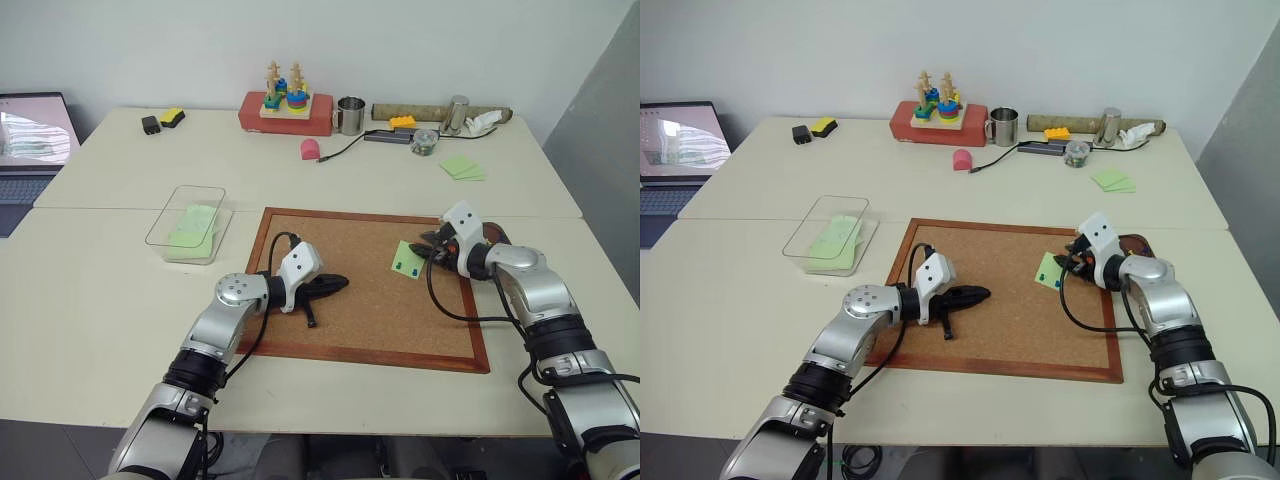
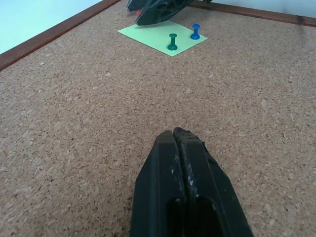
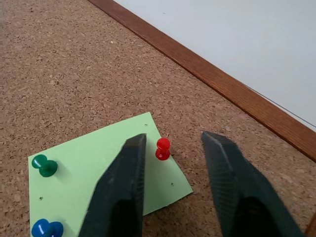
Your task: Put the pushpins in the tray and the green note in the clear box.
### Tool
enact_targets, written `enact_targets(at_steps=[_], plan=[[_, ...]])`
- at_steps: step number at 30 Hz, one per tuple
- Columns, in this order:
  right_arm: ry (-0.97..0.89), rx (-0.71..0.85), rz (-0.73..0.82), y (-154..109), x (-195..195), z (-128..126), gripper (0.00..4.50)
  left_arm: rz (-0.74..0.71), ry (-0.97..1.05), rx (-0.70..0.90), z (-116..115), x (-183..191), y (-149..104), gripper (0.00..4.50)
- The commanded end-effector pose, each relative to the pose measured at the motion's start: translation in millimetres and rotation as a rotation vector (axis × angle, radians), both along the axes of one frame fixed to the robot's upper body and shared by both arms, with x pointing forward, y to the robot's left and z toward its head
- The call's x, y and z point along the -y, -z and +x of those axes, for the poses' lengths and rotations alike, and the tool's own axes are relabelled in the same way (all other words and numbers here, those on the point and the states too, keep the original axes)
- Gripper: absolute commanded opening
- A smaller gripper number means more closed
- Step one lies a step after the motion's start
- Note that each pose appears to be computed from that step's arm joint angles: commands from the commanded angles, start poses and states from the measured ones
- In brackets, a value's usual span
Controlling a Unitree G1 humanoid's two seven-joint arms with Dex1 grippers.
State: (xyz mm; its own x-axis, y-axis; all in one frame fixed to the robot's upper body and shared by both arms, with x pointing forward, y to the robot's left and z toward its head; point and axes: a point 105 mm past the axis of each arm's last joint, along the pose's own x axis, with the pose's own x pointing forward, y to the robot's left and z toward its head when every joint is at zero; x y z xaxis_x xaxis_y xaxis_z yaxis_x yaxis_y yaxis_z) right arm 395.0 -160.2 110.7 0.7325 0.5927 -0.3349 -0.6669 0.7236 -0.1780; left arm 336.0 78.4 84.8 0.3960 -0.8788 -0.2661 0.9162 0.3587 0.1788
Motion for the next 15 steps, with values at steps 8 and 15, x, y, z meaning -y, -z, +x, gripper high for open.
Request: enact_targets(at_steps=[8,15], plan=[[-0.03,0.057,0.066,-23,-2,-6,0.04,0.046,0.005,-0.024,-4,-2,12,0.0],[-0.018,0.093,0.132,-38,0,-14,0.04,0.073,-0.003,-0.041,-7,-5,20,0.0]])
